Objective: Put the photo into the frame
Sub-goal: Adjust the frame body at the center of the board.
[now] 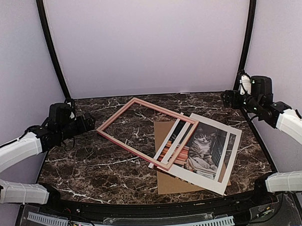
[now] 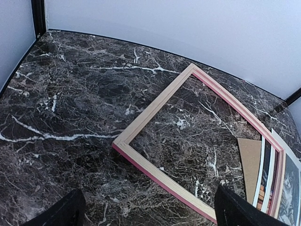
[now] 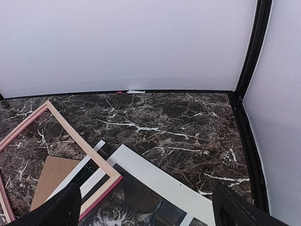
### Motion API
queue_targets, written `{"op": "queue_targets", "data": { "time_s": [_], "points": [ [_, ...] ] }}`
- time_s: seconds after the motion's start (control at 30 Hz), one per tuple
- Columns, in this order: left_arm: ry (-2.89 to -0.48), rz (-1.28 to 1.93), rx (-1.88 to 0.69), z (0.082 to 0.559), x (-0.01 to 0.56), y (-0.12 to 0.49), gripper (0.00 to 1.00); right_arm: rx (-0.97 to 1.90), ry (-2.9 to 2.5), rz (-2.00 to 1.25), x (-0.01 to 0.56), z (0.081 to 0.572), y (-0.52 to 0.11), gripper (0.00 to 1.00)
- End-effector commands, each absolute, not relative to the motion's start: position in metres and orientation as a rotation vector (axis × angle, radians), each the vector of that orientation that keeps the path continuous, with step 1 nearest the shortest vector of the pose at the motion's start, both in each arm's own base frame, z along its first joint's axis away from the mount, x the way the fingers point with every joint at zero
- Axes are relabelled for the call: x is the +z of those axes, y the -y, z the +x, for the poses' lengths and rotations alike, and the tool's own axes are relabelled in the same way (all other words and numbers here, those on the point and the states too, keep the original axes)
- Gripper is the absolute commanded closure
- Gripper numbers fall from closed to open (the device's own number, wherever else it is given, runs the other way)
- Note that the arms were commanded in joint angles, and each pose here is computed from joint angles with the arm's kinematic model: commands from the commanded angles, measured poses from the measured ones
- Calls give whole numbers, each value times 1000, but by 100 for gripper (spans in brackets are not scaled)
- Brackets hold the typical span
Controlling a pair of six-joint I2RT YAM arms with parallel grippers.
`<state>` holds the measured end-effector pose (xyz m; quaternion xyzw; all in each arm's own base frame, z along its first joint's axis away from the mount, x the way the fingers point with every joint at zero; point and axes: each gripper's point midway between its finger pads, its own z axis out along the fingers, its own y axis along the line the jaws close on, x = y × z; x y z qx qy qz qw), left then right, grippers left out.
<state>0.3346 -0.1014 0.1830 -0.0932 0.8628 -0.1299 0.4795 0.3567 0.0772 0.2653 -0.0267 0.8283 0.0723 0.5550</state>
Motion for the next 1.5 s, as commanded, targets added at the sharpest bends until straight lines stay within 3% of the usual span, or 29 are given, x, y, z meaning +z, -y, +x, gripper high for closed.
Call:
{"op": "queue_targets", "data": {
  "time_s": [0.0,0.43,0.83,1.17,1.3,1.47],
  "points": [
    [-2173,-335,-322,328,161,102,2,171,-1925,-39,282,362,-76,1],
    [-2411,-388,-477,333,104,177,7,219,-1978,-62,265,365,-91,1],
    [-2630,-285,-288,345,52,223,10,253,-1962,-74,270,361,-96,1],
    [-2714,-279,-260,340,22,233,30,282,-1946,-77,274,359,-99,1],
    [-2728,-262,-223,338,15,229,44,293,-1944,-79,274,358,-100,1],
    [-2714,-207,-139,337,20,214,55,301,-1937,-79,276,356,-100,1]
  ]
}}
